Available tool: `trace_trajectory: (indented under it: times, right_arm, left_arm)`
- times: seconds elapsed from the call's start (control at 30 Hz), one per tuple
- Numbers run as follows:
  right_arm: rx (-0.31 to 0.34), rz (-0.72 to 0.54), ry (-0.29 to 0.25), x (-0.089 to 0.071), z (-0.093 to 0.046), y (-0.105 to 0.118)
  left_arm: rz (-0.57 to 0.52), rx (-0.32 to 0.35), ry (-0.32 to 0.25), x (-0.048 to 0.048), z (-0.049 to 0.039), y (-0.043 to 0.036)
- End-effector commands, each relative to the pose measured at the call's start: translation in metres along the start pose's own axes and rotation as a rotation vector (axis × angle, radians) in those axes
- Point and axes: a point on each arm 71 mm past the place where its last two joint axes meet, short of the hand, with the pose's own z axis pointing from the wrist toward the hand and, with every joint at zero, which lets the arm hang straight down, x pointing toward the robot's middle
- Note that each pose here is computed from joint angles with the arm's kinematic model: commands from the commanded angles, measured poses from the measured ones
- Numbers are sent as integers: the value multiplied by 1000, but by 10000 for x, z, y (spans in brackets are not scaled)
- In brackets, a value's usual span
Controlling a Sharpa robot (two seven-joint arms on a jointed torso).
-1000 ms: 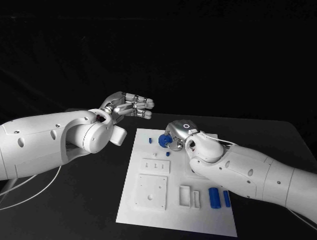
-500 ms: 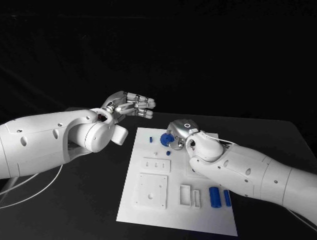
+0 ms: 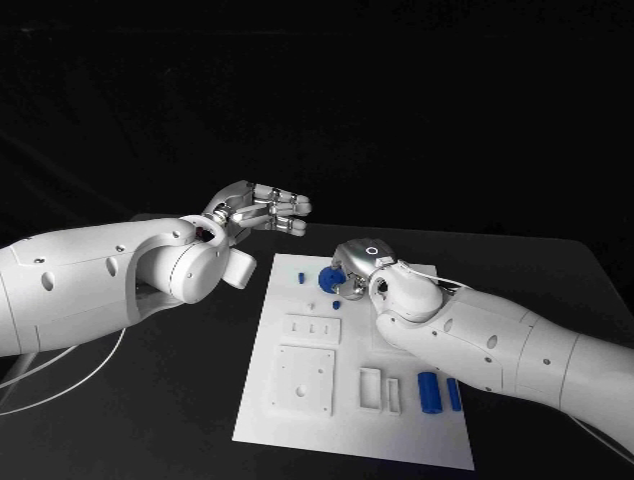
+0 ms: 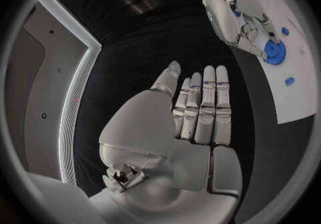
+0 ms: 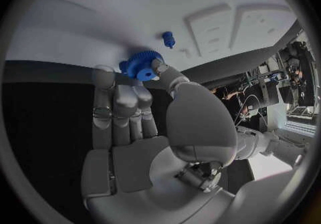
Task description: Assemble the parts on the task board
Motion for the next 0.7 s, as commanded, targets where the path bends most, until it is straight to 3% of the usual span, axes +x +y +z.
trace_trajectory:
  times: [0.03, 0.7]
  right_arm:
    - [-1, -9, 15, 23, 6, 9]
    - [7, 7, 15, 52, 41, 21]
  left_arm:
    - [-2, 11, 19, 28, 6, -13]
    - [1, 10, 23, 36, 12, -13]
